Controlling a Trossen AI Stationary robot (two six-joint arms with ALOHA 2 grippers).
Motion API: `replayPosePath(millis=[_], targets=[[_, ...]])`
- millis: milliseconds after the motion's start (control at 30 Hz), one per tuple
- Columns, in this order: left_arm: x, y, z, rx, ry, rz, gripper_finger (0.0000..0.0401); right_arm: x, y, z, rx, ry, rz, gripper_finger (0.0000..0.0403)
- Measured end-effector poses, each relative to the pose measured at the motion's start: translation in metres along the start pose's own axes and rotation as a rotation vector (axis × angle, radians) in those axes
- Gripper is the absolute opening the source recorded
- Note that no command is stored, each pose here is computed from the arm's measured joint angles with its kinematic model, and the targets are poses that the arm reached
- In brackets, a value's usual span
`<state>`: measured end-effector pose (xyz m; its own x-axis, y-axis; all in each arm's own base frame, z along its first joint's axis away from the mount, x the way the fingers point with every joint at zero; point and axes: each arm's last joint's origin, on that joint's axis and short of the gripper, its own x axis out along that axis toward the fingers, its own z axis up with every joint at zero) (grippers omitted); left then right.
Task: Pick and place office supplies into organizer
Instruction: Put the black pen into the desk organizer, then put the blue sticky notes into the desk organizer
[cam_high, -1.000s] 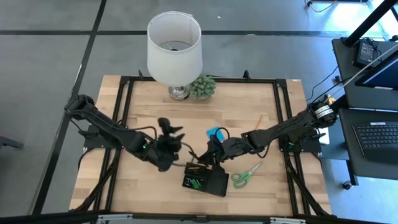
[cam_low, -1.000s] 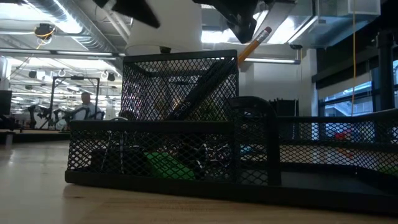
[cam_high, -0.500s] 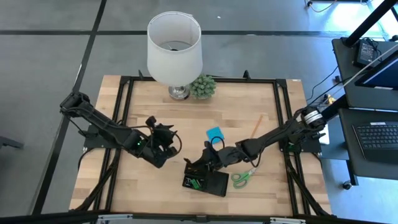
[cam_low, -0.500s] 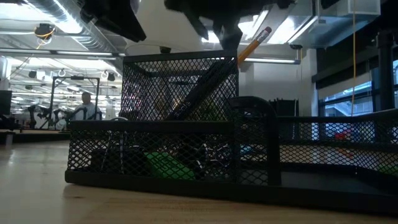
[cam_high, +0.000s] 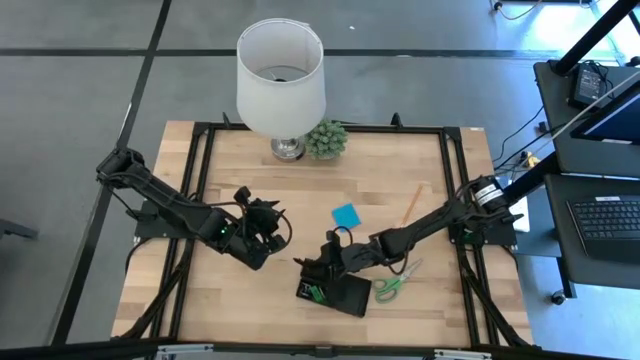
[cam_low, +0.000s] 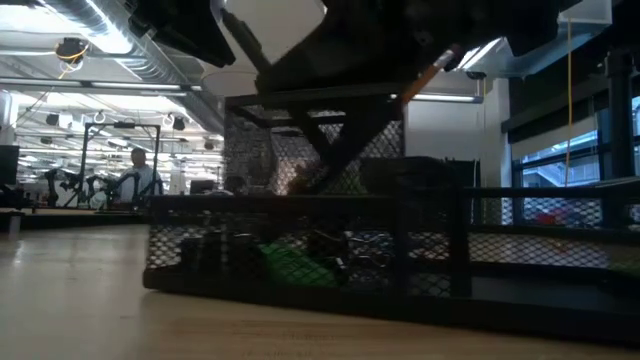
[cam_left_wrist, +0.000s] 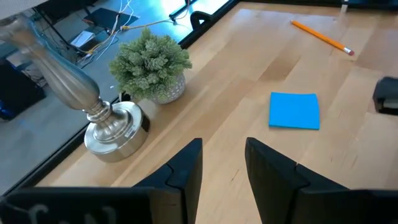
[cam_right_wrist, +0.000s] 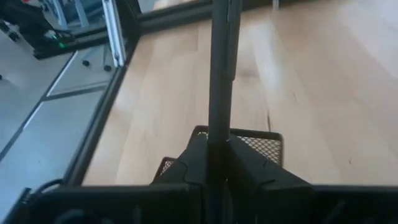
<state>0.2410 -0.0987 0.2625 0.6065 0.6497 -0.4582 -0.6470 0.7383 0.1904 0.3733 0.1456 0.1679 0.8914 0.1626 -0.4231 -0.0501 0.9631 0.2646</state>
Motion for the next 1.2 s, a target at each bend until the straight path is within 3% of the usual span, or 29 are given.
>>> replayPosePath(millis=[767,1000,1200], targets=[[0.000,0.000,0.000,0.001,0.000,0.001,0.0116,-0.007,0.002,0.006,0.030,0.022,0.046,0.0104],[0.000,0.000,0.000,0.001,0.000,0.001,0.0116,-0.050,-0.003,0.043,-0.028,0.038,0.009,0.0105],[0.000,-0.002,0.001,-0.022,-0.009,-0.008,0.0116,-0.107,-0.017,0.062,-0.053,0.187,-0.076,0.0105]])
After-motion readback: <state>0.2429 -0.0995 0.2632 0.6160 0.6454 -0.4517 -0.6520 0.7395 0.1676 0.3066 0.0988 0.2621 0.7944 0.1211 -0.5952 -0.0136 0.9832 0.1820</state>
